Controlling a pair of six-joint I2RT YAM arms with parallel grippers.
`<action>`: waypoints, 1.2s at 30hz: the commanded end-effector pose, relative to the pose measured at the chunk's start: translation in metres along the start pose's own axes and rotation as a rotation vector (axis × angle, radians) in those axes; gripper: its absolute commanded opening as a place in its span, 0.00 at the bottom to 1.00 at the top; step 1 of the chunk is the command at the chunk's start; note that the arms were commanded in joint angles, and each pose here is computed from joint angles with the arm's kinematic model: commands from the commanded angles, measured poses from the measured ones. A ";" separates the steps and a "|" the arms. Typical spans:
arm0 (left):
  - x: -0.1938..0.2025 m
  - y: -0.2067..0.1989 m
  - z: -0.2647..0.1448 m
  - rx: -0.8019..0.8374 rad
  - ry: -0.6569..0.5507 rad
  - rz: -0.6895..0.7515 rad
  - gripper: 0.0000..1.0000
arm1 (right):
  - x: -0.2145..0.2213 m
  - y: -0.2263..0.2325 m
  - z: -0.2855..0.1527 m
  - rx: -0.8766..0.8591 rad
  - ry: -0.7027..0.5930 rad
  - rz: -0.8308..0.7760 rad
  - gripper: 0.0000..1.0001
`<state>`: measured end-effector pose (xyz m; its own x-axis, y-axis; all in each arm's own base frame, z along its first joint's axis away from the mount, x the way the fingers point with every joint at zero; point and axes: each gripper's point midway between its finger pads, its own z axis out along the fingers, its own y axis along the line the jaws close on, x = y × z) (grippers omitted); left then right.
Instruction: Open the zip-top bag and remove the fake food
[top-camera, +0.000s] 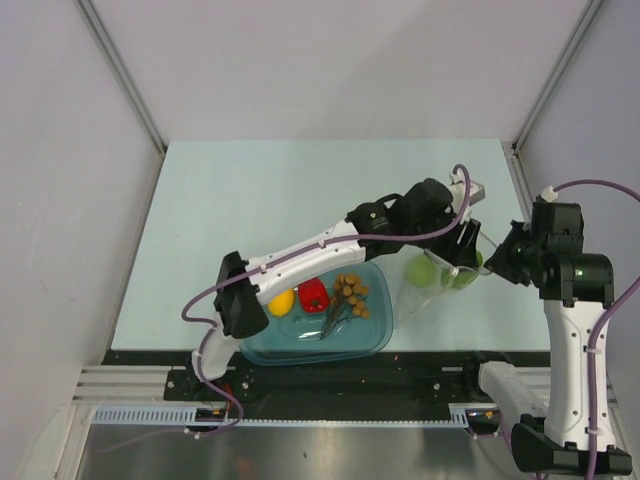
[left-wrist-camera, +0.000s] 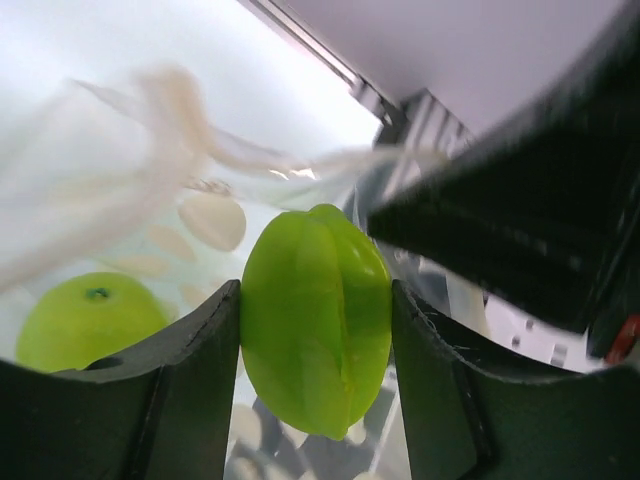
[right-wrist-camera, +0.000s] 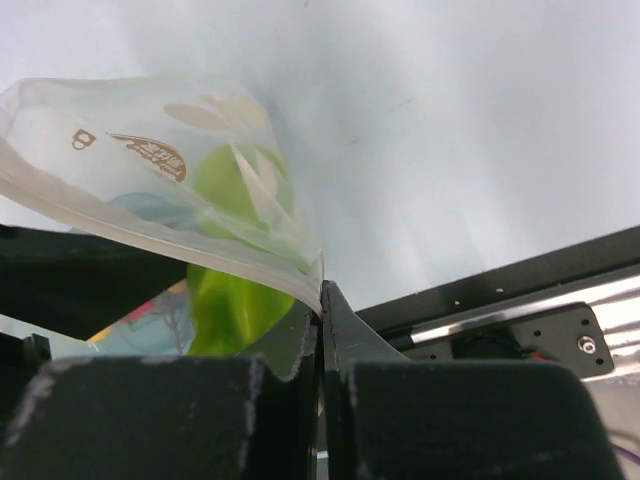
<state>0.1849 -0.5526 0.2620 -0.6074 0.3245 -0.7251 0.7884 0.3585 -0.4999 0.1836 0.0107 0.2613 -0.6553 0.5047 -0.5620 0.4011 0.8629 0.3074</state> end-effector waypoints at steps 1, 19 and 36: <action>-0.026 0.028 -0.012 -0.232 -0.074 -0.126 0.00 | -0.016 0.019 -0.011 -0.096 -0.061 -0.020 0.00; -0.045 -0.010 -0.007 0.013 -0.055 -0.583 0.00 | -0.012 0.028 -0.012 -0.163 -0.085 -0.057 0.00; -0.018 -0.059 -0.047 0.297 -0.131 0.007 0.00 | -0.018 0.002 0.002 0.023 -0.082 -0.030 0.00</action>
<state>0.1769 -0.5513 0.2410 -0.8330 0.2418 -0.4975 0.5531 0.3514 -0.7554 0.1890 0.0166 0.2617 -0.6675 0.4717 -0.5762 0.3649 0.8817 0.2992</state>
